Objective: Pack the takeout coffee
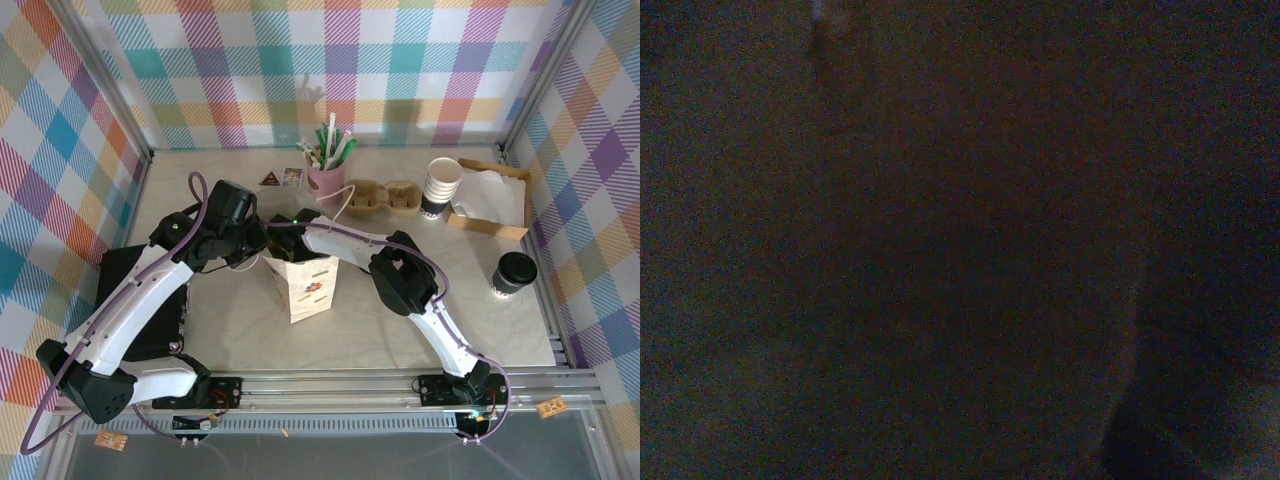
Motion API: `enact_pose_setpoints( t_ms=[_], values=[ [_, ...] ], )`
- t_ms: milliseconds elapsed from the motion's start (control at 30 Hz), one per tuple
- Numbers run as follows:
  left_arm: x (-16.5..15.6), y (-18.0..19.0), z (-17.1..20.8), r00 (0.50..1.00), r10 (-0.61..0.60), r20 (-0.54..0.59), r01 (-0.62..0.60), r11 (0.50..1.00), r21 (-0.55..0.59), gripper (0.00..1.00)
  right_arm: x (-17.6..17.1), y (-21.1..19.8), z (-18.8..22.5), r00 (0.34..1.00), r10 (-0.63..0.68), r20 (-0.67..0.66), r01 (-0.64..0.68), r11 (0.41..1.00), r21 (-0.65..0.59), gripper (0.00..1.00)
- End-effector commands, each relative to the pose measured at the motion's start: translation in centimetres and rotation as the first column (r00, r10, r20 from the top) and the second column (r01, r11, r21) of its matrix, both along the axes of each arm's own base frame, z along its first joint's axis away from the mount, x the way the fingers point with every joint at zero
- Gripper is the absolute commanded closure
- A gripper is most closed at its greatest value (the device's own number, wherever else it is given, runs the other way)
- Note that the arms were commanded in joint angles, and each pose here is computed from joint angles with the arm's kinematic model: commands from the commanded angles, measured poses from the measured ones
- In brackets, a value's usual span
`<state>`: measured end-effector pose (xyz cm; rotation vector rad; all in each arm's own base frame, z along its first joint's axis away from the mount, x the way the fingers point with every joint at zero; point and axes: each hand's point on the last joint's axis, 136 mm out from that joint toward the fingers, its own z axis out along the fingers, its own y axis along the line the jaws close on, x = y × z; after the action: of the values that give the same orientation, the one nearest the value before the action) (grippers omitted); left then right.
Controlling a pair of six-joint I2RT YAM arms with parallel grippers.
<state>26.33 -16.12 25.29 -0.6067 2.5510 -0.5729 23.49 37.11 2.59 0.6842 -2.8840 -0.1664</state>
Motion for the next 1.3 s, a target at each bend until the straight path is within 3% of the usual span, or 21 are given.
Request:
enact_pose_setpoints(
  t_ms=[0, 700, 1033, 1267],
  values=[
    [-0.7, -0.3, 1.7, 0.999, -0.029, 0.037, 0.031, 0.999, -0.033, 1.0, -0.7, -1.2, -2.3, 1.0, 0.019, -0.025, -0.02, 0.997, -0.072, 0.97],
    [-1.1, 0.1, 2.3, 0.999, -0.026, 0.046, 0.027, 0.999, -0.029, 1.0, -0.4, -2.1, -3.7, 0.999, 0.019, -0.028, -0.022, 0.992, -0.121, 0.96],
    [-1.9, 0.6, -0.2, 0.997, -0.073, -0.018, 0.073, 0.996, 0.048, 1.0, 1.1, 0.7, 6.3, 0.997, -0.021, 0.077, 0.015, 0.997, 0.073, 0.83],
    [-1.7, 0.2, -0.8, 0.995, -0.091, -0.043, 0.094, 0.994, 0.054, 1.0, 1.4, 0.9, 10.6, 0.992, -0.031, 0.125, 0.015, 0.992, 0.124, 0.77]
  ],
)
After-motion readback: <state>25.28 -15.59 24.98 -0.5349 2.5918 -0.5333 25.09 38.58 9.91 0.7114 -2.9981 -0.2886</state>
